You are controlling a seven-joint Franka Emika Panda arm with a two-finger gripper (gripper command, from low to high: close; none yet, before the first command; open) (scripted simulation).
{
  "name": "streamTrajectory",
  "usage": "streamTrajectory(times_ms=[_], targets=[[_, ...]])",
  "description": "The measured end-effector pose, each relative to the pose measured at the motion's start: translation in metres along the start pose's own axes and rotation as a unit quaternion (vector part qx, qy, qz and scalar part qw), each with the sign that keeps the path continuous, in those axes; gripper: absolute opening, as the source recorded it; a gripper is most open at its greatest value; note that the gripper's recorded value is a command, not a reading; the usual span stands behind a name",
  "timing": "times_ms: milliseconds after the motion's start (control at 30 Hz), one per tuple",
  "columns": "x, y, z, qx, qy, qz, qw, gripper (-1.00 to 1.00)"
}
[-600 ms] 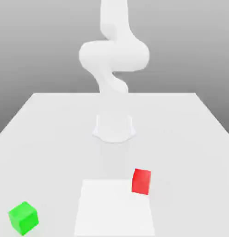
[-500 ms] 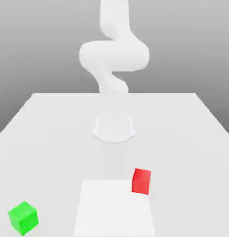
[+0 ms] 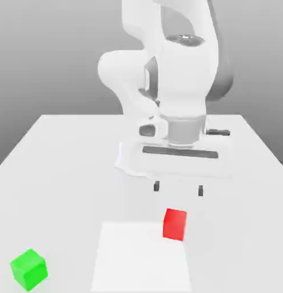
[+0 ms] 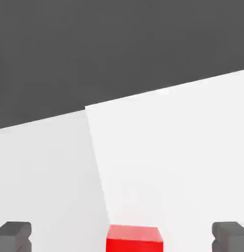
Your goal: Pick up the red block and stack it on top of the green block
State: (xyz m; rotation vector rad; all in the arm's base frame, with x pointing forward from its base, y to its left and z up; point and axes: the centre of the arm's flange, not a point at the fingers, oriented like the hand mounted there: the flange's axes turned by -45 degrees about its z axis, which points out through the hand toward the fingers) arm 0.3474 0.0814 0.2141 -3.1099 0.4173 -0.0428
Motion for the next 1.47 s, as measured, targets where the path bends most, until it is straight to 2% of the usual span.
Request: streamTrajectory(times_ms=[200, 233, 467, 733, 933, 1100, 1233, 1333, 1367, 1467], targets=[[-0.010, 0.002, 0.061, -0.003, -0.013, 0.005, 1.000, 0.00], [-0.012, 0.002, 0.067, -0.003, -0.013, 0.004, 1.000, -1.00], [-0.012, 0.002, 0.068, -0.003, -0.012, 0.005, 1.000, -1.00], [-0.004, 0.005, 0.008, -0.003, -0.013, 0.017, 1.000, -1.00], [0.090, 0.079, -0.010, 0.004, -0.015, 0.207, 0.978, -1.00], [0.155, 0.176, -0.021, 0.001, -0.013, 0.369, 0.929, -1.00], [0.186, 0.260, -0.023, -0.007, -0.010, 0.475, 0.880, -1.00], [0.188, 0.274, 0.013, -0.009, -0.009, 0.491, 0.871, -1.00], [0.188, 0.275, 0.027, -0.009, -0.009, 0.493, 0.870, 1.00], [0.188, 0.275, 0.027, -0.009, -0.009, 0.493, 0.870, 1.00]])
